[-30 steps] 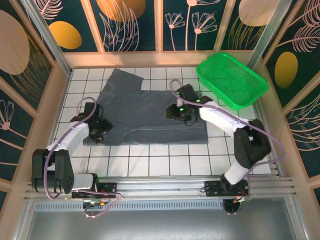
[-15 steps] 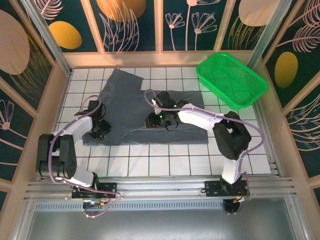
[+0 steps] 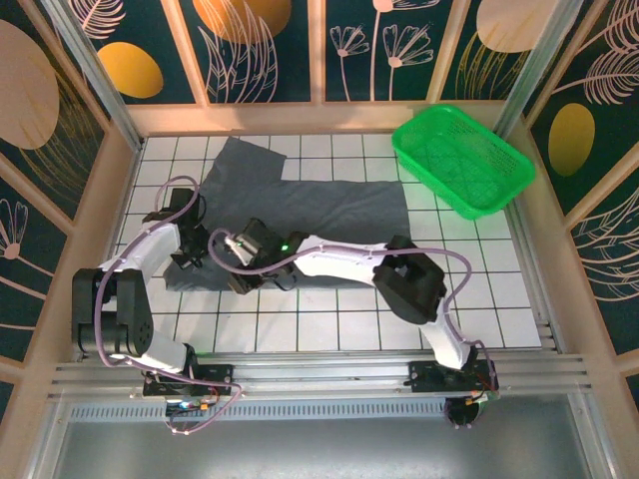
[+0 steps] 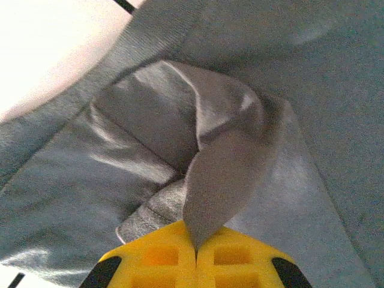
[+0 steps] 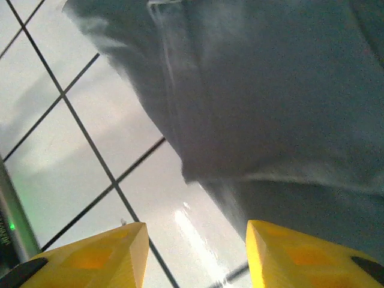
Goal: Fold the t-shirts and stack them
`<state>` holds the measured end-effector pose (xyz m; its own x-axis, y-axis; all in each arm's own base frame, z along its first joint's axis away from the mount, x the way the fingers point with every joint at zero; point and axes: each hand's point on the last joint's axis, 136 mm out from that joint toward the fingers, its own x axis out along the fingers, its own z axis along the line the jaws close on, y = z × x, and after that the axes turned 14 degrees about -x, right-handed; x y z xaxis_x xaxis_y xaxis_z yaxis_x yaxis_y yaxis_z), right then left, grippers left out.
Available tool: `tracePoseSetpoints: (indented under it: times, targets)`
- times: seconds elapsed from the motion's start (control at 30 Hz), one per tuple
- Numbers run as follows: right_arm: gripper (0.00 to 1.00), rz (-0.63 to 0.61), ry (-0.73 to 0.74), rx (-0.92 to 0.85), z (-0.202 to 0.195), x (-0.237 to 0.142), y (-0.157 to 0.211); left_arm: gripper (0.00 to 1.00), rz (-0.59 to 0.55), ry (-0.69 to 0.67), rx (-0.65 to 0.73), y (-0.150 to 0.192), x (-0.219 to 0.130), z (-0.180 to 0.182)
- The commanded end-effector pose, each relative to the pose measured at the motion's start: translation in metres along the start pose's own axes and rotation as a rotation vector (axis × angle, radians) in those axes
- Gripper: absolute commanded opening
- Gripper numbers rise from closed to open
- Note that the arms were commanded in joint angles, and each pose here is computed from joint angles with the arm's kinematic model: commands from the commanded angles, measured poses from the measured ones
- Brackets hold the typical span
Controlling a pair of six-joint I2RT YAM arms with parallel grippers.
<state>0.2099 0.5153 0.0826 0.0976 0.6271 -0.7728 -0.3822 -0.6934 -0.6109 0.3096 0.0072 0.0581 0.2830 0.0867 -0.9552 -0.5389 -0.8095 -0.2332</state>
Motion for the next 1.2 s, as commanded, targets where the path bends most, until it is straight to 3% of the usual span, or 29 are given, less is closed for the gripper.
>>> tracePoseSetpoints:
  times: [0.0,0.3,0.57,0.73,0.93,1.17]
  targets:
    - [0.47,0.009,0.115,-0.120,-0.008,0.013,-0.009,0.04,-0.015,-0.028,-0.029,-0.009,0.004,0.014]
    - [0.45,0.070,0.156,-0.206,-0.007,0.041,0.000,0.04,0.055,0.007,-0.065,-0.013,0.023,0.015]
    - [0.43,0.110,0.135,-0.194,-0.006,0.056,0.015,0.04,0.048,-0.007,-0.066,-0.016,0.025,0.019]
    - [0.35,0.126,0.158,-0.177,-0.012,0.062,0.018,0.03,0.046,-0.009,-0.068,-0.017,0.025,0.020]
    - [0.16,0.116,0.179,-0.155,-0.019,0.061,0.008,0.03,0.036,-0.007,-0.067,-0.020,0.022,0.019]
    - [0.11,0.107,0.111,-0.105,-0.014,0.051,-0.002,0.03,0.028,-0.005,-0.061,-0.024,0.019,0.016]
